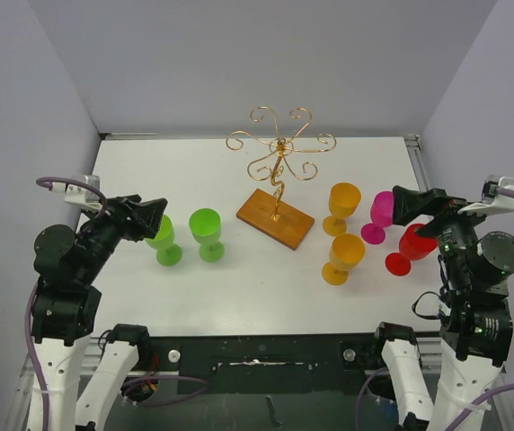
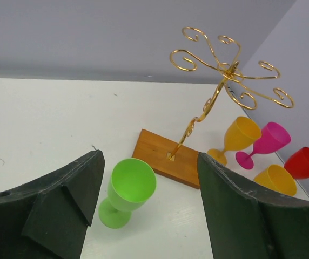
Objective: Place the wine glass upside down on the wine glass rack
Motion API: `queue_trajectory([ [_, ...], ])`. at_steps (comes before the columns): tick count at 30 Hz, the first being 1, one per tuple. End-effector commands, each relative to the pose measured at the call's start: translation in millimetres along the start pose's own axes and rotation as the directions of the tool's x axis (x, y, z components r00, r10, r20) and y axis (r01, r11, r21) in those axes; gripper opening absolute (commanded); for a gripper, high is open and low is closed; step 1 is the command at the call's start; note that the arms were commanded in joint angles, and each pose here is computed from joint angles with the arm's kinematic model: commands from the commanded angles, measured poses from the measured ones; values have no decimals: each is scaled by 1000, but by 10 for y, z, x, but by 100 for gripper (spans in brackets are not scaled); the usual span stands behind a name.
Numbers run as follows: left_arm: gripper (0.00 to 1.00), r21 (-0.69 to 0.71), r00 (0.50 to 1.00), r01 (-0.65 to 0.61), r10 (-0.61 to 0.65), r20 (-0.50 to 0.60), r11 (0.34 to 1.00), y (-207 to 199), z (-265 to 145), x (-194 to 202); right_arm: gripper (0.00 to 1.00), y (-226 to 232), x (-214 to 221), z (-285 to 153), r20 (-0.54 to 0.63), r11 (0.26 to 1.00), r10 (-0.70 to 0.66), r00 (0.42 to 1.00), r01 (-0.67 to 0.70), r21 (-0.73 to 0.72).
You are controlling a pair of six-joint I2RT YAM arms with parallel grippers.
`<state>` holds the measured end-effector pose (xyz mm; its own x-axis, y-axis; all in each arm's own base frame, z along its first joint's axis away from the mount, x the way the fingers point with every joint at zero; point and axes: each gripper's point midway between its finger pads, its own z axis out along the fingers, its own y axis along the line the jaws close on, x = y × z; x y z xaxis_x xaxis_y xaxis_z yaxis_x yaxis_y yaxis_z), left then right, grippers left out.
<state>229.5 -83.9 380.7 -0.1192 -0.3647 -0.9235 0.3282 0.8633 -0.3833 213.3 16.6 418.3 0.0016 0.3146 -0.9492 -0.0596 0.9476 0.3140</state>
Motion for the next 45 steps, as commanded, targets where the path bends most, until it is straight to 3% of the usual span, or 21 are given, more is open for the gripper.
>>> queue_trajectory([
  [1, 68, 123, 1000, -10, 10, -1, 992, -220, 45, -14, 97, 126, 18, -89, -29, 998, 34, 999, -35, -54],
  [7, 68, 207, 998, -51, 58, -28, 977, -374, 56, 90, 95, -45, 234, -39, -120, 995, 98, 988, -93, 39],
  [15, 68, 274, 994, -92, 105, -36, 957, -528, 67, 249, 63, -429, 738, 130, -349, 965, 188, 918, -107, 237],
  [21, 68, 301, 989, -130, 146, -30, 945, -625, 65, 230, 50, -572, 1099, 412, -489, 954, 241, 838, -114, 276],
  [25, 68, 296, 990, -134, 142, -7, 946, -631, 84, 186, 45, -511, 1333, 690, -536, 958, 243, 809, -112, 266],
  [33, 68, 277, 994, -106, 101, 29, 955, -600, 267, 172, 38, -623, 1610, 1122, -515, 922, 235, 824, -21, 387],
  [45, 68, 256, 994, -111, 107, 30, 960, -544, 480, 231, 34, -558, 2109, 1466, -610, 942, 229, 759, -14, 336],
])
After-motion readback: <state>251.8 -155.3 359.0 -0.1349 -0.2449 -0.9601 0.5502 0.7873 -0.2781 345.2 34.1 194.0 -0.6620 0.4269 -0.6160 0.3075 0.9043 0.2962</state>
